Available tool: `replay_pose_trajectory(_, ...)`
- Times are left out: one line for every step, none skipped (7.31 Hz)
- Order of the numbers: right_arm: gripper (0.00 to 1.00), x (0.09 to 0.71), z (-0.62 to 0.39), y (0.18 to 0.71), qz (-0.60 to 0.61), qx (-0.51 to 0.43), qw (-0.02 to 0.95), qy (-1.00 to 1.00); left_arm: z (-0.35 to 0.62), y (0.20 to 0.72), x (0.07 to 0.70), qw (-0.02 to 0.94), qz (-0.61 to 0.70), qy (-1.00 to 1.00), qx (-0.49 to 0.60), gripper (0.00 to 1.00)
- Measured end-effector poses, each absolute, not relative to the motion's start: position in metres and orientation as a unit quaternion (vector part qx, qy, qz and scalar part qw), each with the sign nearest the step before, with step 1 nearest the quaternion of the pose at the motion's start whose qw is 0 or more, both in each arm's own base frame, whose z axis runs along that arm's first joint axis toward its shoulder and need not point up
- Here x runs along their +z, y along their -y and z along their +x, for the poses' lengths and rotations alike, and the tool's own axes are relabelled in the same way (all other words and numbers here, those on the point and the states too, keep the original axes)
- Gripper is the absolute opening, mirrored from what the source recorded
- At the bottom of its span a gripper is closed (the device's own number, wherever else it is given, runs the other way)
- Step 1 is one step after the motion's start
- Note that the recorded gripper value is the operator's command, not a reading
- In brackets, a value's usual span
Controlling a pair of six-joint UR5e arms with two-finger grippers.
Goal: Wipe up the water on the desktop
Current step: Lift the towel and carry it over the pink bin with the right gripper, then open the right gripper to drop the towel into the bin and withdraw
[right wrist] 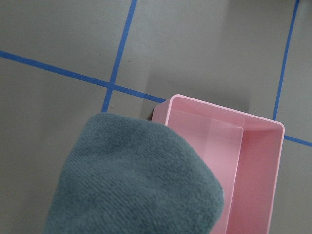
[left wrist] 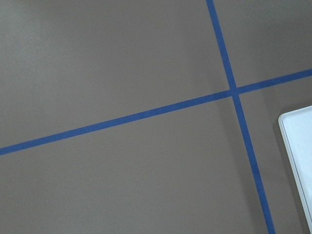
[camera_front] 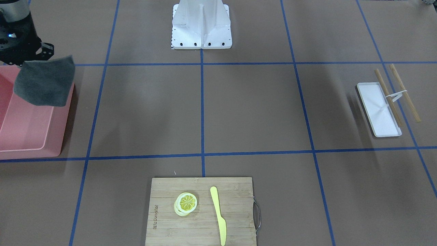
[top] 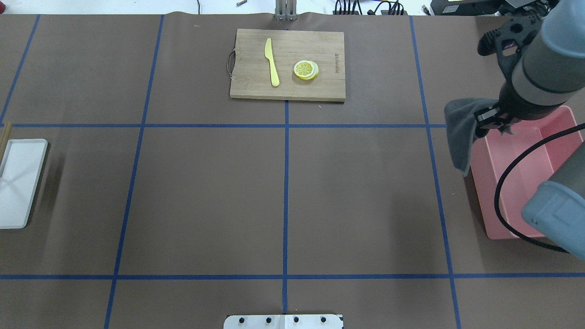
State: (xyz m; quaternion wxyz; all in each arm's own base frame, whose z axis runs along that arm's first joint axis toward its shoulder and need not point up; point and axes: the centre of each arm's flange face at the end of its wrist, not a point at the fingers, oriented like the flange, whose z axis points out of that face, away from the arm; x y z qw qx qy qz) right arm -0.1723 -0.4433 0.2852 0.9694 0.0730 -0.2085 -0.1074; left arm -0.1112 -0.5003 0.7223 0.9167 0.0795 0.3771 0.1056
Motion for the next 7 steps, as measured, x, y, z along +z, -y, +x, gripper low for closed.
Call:
replay_pose_trajectory(0.0,0.304,-0.151,0.445,0.063,-0.125,0.968,0.207,-0.111,0.5,0.722,0.917,0.079,-0.377,0.106,0.99)
replay_pose_trajectory(0.0,0.326,-0.135,0.444,0.059,-0.138,0.967,0.207,-0.111,0.5,0.722,0.917,0.08,-0.377,0.106,0.99)
replay_pose_trajectory(0.0,0.353,-0.124,0.442,0.065,-0.145,0.965,0.211,-0.111,0.501,0.722,0.917,0.08,-0.377,0.106,0.99)
replay_pose_trajectory(0.0,0.383,-0.116,0.441,0.072,-0.149,0.961,0.221,-0.111,0.501,0.722,0.917,0.08,-0.377,0.106,0.99)
replay_pose_trajectory(0.0,0.416,-0.111,0.443,0.079,-0.154,0.956,0.235,-0.111,0.5,0.723,0.917,0.079,-0.377,0.106,0.99)
replay_pose_trajectory(0.99,0.446,-0.109,0.446,0.086,-0.159,0.951,0.25,-0.111,0.5,0.723,0.917,0.079,-0.377,0.106,0.99)
replay_pose_trajectory(1.0,0.463,-0.108,0.449,0.092,-0.16,0.948,0.259,-0.112,0.499,0.724,0.917,0.079,-0.377,0.106,0.99)
